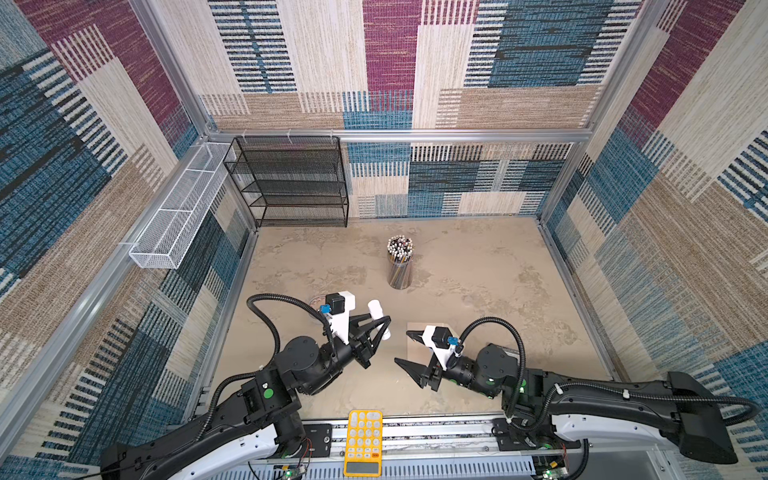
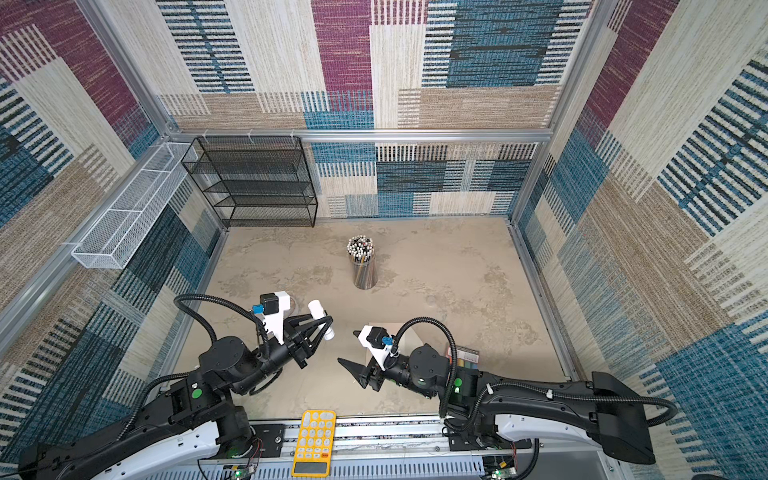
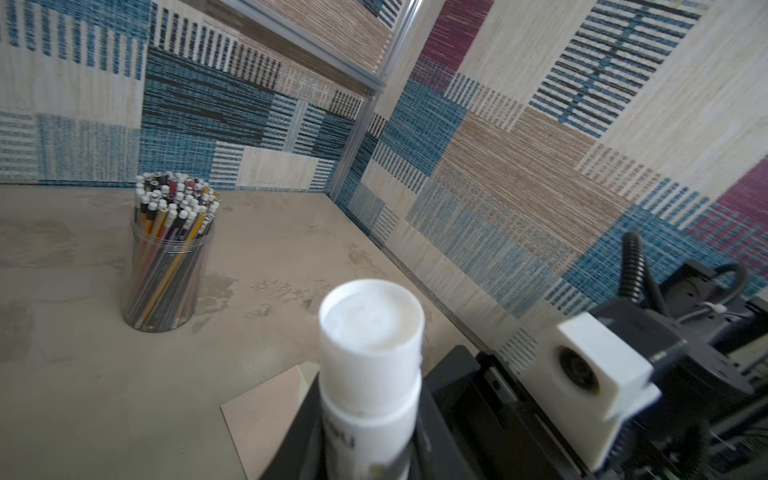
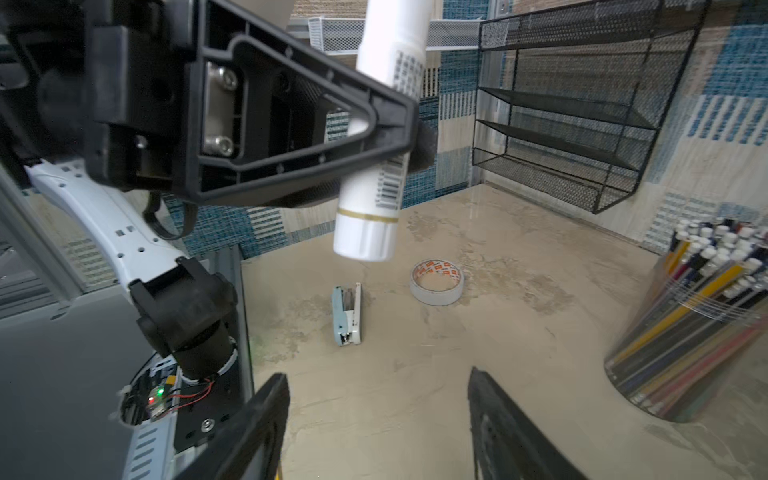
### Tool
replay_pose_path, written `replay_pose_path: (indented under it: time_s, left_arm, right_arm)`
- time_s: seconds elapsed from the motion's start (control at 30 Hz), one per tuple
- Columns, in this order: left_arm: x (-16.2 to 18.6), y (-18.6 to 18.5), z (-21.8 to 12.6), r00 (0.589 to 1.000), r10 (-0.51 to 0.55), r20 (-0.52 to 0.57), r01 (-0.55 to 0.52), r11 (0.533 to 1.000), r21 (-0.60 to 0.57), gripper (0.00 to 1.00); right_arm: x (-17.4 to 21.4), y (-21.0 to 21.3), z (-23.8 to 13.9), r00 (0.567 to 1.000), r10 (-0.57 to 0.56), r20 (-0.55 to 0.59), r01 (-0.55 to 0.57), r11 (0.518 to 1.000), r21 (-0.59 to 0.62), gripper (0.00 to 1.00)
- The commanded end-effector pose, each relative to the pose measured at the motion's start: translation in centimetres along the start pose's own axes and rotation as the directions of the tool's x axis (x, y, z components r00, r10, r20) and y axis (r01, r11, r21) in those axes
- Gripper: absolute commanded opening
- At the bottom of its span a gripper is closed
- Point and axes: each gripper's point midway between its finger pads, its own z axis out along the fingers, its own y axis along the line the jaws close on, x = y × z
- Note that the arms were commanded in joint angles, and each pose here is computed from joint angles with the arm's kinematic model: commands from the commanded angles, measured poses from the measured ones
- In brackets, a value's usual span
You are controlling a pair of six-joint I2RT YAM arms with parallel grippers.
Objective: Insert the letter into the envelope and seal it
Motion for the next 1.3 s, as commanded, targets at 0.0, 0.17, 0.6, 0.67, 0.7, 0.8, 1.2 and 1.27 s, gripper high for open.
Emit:
replay_pose_path:
  time_s: [0.0, 0.17, 0.6, 0.67, 0.7, 0.8, 1.2, 1.27]
  left_arm:
    - [-2.2, 1.3, 1.0, 0.994, -0.006, 0.107, 0.017, 0.995, -0.102, 0.00]
    - [-2.3, 1.4, 2.5, 0.992, -0.019, 0.127, 0.036, 0.990, -0.138, 0.00]
    - [-1.2, 1.8, 3.3, 0.990, -0.069, 0.120, 0.087, 0.986, -0.145, 0.00]
    - [-1.1, 1.7, 3.3, 0.991, -0.072, 0.117, 0.088, 0.986, -0.142, 0.00]
    - [-1.0, 1.7, 3.3, 0.991, -0.071, 0.112, 0.087, 0.986, -0.142, 0.00]
    - [-1.1, 1.7, 3.2, 0.991, -0.069, 0.112, 0.084, 0.986, -0.143, 0.00]
    - [-0.6, 1.7, 3.2, 0.994, -0.064, 0.093, 0.077, 0.987, -0.142, 0.00]
    - [-0.2, 1.8, 3.4, 0.995, -0.064, 0.081, 0.076, 0.986, -0.146, 0.00]
  right_arm:
    - [-3.5, -1.7, 0.3, 0.985, -0.040, 0.165, 0.017, 0.990, 0.139, 0.69]
    - [-3.3, -2.8, 1.9, 0.980, -0.085, 0.181, 0.034, 0.962, 0.271, 0.67]
    - [-2.7, -4.1, 4.7, 0.978, -0.168, 0.123, 0.104, 0.906, 0.409, 0.55]
    - [-2.7, -4.2, 5.0, 0.979, -0.168, 0.118, 0.106, 0.905, 0.412, 0.52]
    - [-2.7, -4.2, 5.1, 0.979, -0.169, 0.117, 0.106, 0.903, 0.417, 0.50]
    - [-2.7, -4.3, 5.4, 0.980, -0.164, 0.114, 0.102, 0.902, 0.420, 0.43]
    - [-2.6, -4.4, 5.7, 0.982, -0.159, 0.106, 0.101, 0.903, 0.417, 0.28]
    - [-2.6, -4.4, 5.7, 0.982, -0.161, 0.101, 0.105, 0.902, 0.418, 0.26]
